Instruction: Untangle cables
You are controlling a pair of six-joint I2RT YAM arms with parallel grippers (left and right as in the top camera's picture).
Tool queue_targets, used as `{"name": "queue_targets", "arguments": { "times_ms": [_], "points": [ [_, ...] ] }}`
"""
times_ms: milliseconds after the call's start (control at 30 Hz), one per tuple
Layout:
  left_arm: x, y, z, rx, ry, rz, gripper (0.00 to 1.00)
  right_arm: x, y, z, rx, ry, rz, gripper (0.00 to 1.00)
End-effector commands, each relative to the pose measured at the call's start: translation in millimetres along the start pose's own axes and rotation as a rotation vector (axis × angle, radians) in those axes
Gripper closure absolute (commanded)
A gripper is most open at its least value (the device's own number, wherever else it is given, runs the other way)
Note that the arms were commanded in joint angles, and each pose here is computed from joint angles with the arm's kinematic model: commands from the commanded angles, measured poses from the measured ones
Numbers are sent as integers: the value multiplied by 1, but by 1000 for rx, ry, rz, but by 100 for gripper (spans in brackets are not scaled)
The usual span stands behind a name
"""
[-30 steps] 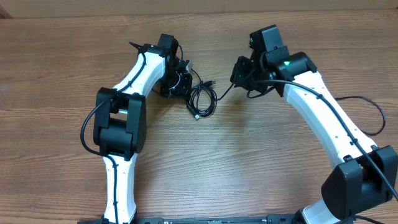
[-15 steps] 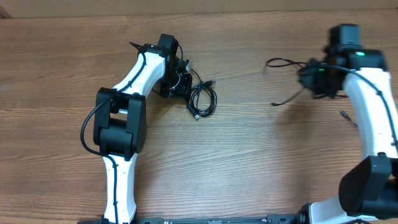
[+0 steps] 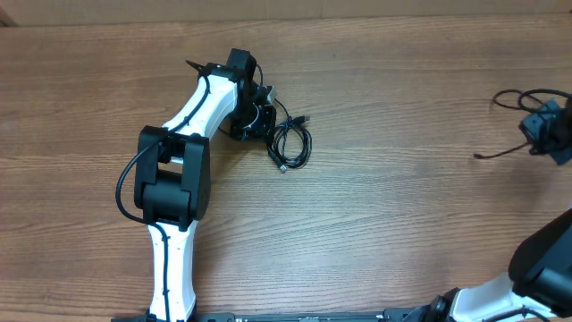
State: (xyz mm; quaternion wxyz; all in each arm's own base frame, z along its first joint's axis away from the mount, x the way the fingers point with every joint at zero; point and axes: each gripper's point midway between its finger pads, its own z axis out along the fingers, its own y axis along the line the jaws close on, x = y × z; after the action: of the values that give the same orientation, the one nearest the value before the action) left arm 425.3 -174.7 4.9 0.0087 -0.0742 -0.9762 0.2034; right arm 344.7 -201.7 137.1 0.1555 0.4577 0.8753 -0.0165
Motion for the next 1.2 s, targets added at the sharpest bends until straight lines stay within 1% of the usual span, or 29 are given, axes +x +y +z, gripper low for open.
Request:
{"name": "queue_targets", "arguments": {
  "times_ms": [0, 33, 133, 233, 333, 433, 700, 733, 767, 833, 933, 1033, 1167],
  "points": [
    [3, 9, 8, -20, 18, -7, 93, 0, 0, 8, -14, 39, 36, 96],
    [3, 9, 8, -20, 18, -7, 93, 3, 2, 10, -23, 50, 36, 96],
    [3, 9, 8, -20, 18, -7, 93, 17, 26, 9, -149, 120, 18, 96],
    [3, 9, 8, -20, 18, -7, 93, 35, 65, -2, -355, 194, -109, 96],
    [3, 9, 8, -20, 18, -6, 93, 51, 97, -14, -503, 213, -265, 96],
    [3, 9, 8, -20, 18, -7, 93, 55, 114, -15, -527, 187, -335, 96],
    [3, 9, 8, -20, 18, -6, 93, 56, 140, -15, -545, 126, -411, 96],
    [3, 9, 8, -20, 18, -6, 93, 56, 147, -18, -575, 118, -418, 96],
    [3, 9, 8, -20, 17, -6, 93, 57, 160, -26, -649, 119, -421, 96],
    [2, 9, 8, -20, 14, -5, 93, 58, 180, -37, -748, 129, -380, 96],
    [2, 9, 8, -20, 13, -5, 93, 54, 204, -48, -815, 100, -346, 96],
    [2, 9, 8, -20, 14, -5, 93, 56, 231, -59, -875, 43, -392, 96],
    [3, 9, 8, -20, 15, -5, 93, 71, 263, -75, -949, -15, -490, 96]
  ]
}}
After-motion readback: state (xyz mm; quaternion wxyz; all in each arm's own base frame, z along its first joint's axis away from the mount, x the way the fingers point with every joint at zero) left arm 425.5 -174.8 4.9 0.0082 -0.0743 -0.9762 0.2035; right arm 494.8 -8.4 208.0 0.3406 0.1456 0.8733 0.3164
